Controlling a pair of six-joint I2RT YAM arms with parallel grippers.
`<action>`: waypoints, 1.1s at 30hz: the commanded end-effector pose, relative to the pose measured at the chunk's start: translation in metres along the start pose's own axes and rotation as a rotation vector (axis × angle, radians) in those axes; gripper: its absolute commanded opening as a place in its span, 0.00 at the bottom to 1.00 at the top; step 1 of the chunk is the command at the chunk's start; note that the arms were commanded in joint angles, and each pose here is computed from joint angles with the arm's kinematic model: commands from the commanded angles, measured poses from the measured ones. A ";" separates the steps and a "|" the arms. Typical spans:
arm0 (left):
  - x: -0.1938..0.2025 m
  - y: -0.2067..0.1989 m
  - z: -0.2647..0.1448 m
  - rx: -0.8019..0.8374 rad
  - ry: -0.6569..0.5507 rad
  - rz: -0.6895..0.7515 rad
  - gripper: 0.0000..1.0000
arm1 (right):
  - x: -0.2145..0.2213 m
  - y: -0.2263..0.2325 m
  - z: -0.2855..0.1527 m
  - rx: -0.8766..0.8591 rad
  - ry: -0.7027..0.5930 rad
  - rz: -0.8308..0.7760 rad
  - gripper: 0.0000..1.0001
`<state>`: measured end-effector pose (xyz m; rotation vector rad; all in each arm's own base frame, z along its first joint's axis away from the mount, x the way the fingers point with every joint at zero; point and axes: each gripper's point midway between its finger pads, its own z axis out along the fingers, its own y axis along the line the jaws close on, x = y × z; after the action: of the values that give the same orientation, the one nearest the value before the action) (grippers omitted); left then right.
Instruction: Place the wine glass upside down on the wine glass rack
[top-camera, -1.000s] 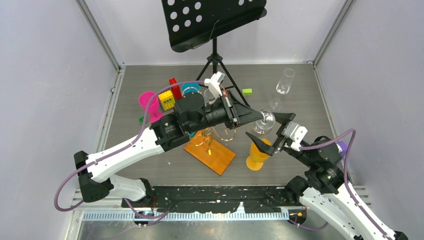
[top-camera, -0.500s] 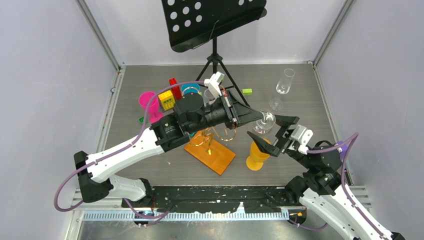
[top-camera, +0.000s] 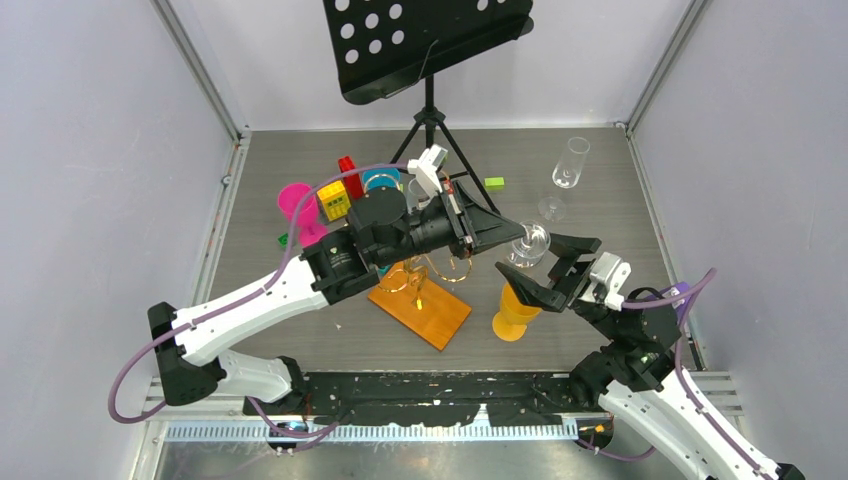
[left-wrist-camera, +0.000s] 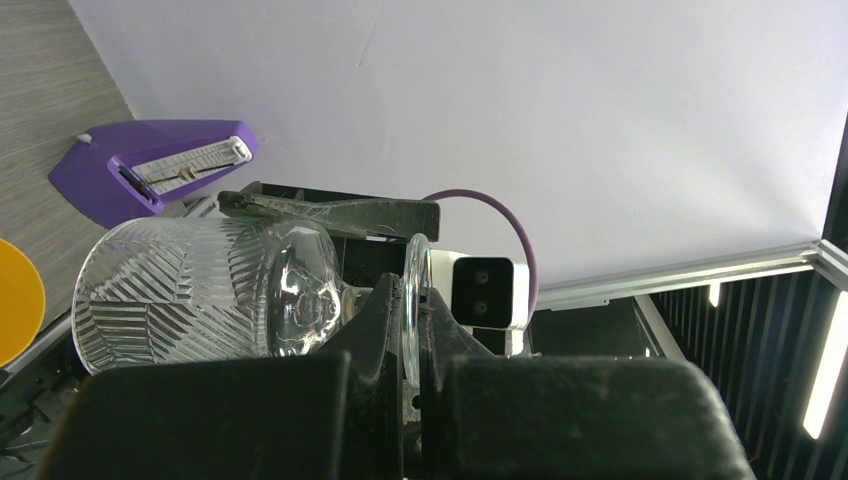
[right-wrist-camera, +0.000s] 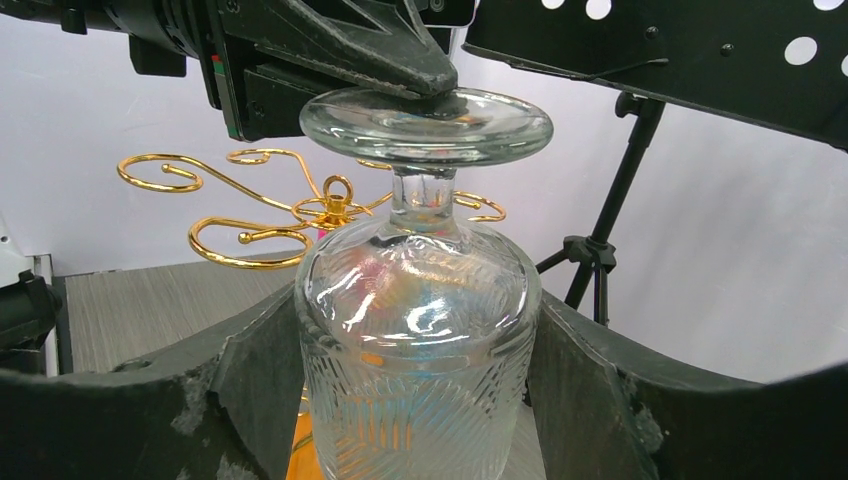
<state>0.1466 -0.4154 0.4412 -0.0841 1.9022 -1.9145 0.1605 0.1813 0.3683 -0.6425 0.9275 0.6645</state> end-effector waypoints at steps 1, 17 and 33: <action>-0.014 -0.059 -0.022 0.193 -0.050 0.006 0.00 | -0.022 -0.005 0.000 0.028 -0.078 -0.009 0.40; -0.031 -0.052 -0.035 0.206 -0.103 0.053 0.67 | -0.040 -0.023 -0.009 0.122 -0.020 -0.018 0.05; -0.096 0.020 -0.155 -0.401 -0.317 0.841 0.67 | 0.002 -0.011 -0.008 0.060 0.139 0.018 0.05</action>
<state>0.1690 -0.2849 0.4538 0.1447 1.7042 -1.2726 0.1723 0.1705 0.3337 -0.6434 1.1747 0.6061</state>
